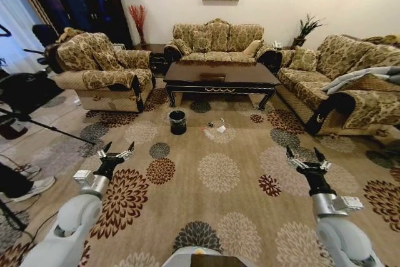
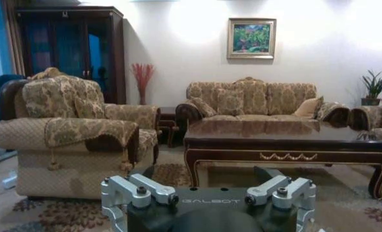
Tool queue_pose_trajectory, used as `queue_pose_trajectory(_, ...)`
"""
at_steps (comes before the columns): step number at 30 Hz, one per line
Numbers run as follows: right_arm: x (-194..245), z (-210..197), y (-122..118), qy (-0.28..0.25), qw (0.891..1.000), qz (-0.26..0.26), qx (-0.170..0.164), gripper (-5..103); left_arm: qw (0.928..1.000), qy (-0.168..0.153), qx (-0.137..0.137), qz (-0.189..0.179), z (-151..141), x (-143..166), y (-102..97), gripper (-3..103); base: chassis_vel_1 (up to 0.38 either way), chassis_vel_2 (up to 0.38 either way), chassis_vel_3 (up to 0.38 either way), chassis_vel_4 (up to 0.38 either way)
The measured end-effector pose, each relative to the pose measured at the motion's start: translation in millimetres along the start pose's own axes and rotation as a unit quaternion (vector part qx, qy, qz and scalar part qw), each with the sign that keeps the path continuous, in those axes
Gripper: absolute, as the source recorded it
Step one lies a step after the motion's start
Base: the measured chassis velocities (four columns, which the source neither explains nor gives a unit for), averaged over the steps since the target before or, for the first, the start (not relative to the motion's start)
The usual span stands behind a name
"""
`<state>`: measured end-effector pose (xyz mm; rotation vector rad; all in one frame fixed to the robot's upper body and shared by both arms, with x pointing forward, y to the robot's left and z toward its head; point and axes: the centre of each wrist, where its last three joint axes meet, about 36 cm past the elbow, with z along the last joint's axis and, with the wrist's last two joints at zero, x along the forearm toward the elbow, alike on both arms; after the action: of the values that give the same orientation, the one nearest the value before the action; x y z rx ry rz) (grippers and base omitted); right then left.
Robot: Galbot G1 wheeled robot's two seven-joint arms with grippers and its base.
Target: Move to the front of the table and pick up the trash from the floor, then place it into the trash bin.
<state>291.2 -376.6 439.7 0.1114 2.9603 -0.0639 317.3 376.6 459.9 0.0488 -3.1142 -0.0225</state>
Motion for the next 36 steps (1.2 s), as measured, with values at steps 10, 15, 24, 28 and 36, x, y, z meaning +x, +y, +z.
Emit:
queue_pose_trajectory(10,4,7,1,0.006,1.0,0.002,0.001,100,1.0,0.0,-0.006,-0.005,4,0,0.9,100,0.0,0.0,0.0,0.0)
queue_pose_trajectory(15,2,9,1,0.007,1.0,0.003,0.001,100,0.9999,-0.009,-0.007,-0.007,6,0,0.4,100,0.0,0.0,0.0,0.0)
queue_pose_trajectory(24,0,11,1,0.007,1.0,0.004,0.0,100,0.9998,-0.014,-0.007,-0.009,8,2,-0.2,100,0.0,0.0,0.0,0.0)
queue_pose_trajectory(28,1,11,2,0.007,1.0,0.005,-0.001,100,0.9998,-0.019,-0.004,-0.009,8,1,-0.8,100,0.0,0.0,0.0,0.0)
queue_pose_trajectory(36,0,11,1,0.008,1.0,0.005,0.001,100,0.9992,-0.037,-0.005,-0.01,11,1,-1.6,100,0.0,0.0,0.0,0.0)
